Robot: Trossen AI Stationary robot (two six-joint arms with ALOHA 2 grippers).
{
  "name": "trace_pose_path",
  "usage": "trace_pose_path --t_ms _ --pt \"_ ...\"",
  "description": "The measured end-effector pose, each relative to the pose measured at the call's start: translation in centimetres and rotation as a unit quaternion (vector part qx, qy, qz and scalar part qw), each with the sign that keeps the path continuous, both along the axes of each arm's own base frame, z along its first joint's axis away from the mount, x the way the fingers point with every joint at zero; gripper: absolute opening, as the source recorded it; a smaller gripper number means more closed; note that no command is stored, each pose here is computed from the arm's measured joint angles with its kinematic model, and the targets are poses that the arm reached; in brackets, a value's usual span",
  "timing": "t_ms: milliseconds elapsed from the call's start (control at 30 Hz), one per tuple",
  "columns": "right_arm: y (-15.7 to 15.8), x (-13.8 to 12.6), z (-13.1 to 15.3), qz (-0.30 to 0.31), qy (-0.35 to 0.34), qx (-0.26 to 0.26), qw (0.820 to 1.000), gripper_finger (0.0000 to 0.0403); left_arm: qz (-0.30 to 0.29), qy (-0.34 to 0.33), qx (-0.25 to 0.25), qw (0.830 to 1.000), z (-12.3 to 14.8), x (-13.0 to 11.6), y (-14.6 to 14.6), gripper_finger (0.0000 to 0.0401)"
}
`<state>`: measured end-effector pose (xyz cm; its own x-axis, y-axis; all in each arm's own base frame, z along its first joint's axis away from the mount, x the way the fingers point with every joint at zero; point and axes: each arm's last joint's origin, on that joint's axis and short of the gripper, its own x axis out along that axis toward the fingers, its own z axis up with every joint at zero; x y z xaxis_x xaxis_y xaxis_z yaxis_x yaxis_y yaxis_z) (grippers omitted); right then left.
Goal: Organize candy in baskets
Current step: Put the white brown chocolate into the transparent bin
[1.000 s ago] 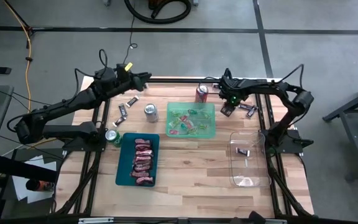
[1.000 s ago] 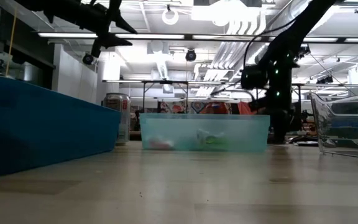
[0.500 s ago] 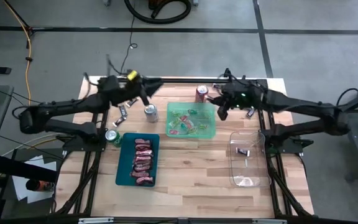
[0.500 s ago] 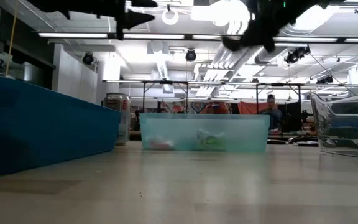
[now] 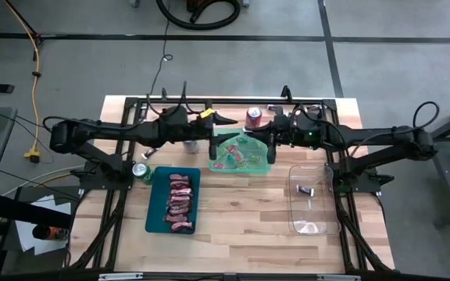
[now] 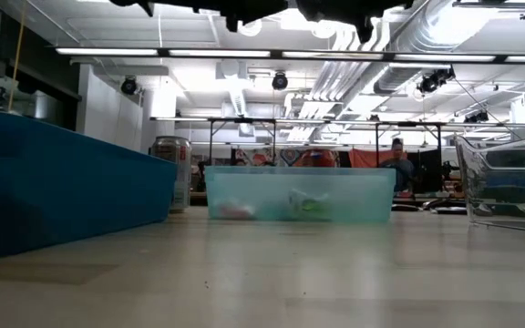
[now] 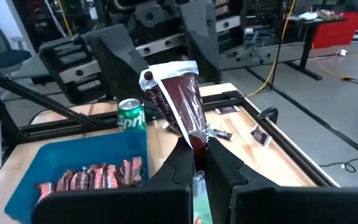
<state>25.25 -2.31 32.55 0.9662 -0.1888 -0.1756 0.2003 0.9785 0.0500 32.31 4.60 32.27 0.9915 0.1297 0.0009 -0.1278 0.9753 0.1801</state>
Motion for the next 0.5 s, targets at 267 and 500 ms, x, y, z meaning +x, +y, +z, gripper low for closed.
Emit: trace_pose_path --t_ms 267,500 --pt "0.1 -0.5 -0.5 -0.004 0.036 0.015 0.999 0.0003 0.018 0.062 -0.008 0.998 -0.5 -0.6 0.3 0.0161" --pt "1.8 -6.0 -0.4 0.001 0.196 0.156 0.968 0.0003 0.132 0.125 -0.03 0.983 1.3 -5.4 2.6 0.0161"
